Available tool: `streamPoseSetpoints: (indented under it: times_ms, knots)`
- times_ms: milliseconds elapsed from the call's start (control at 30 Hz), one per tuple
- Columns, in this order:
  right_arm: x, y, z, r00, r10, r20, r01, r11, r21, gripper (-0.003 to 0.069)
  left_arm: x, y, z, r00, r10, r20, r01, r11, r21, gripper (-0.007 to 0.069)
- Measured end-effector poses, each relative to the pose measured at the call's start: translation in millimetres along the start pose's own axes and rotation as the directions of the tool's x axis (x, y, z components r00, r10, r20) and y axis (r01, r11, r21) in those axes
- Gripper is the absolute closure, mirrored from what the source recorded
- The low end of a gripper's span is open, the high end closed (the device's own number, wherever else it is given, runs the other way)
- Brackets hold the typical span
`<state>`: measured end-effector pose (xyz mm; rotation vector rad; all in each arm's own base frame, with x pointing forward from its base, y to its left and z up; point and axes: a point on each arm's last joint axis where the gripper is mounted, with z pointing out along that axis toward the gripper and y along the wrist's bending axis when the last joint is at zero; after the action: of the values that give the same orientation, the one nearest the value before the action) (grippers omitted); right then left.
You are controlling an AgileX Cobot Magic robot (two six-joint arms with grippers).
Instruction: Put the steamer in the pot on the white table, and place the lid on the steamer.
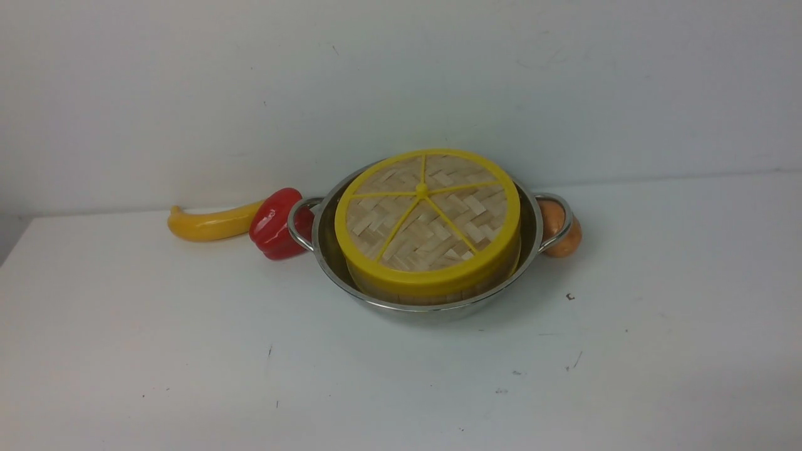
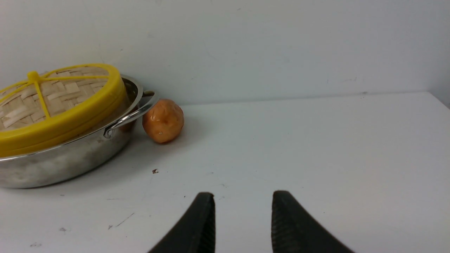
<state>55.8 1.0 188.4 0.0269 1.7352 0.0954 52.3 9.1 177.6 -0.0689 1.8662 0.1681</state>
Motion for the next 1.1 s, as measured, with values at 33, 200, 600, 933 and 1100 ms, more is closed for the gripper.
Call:
streamPoseSetpoints:
  times_ms: [33,200,600,933,1100]
  knots:
    - [0.0,0.0,0.0,1.000,0.000,0.000,0.000,1.000,0.000,0.0416,0.0,0.0,0.0,1.000,0.000,0.000,0.000,1.000,0.000,0.0384]
    - [-0.3,0.1,0.0,1.000,0.000,0.004,0.000,1.000,-0.001,0.0416,0.0,0.0,0.0,1.000,0.003,0.000,-0.003,1.000,0.000,0.0384]
    - [-0.3,0.1,0.0,1.000,0.000,0.004,0.000,1.000,-0.001,0.0416,0.0,0.0,0.0,1.000,0.003,0.000,-0.003,1.000,0.000,0.0384]
    - [0.0,1.4,0.0,0.996,-0.089,0.001,0.089,0.996,-0.015,0.0416,0.0,0.0,0.0,1.000,0.003,0.000,-0.003,1.000,0.000,0.0384]
    - [0.1,1.9,0.0,0.994,-0.113,0.001,0.113,0.993,-0.021,0.0416,0.0,0.0,0.0,1.000,0.003,0.000,-0.003,1.000,0.000,0.0384]
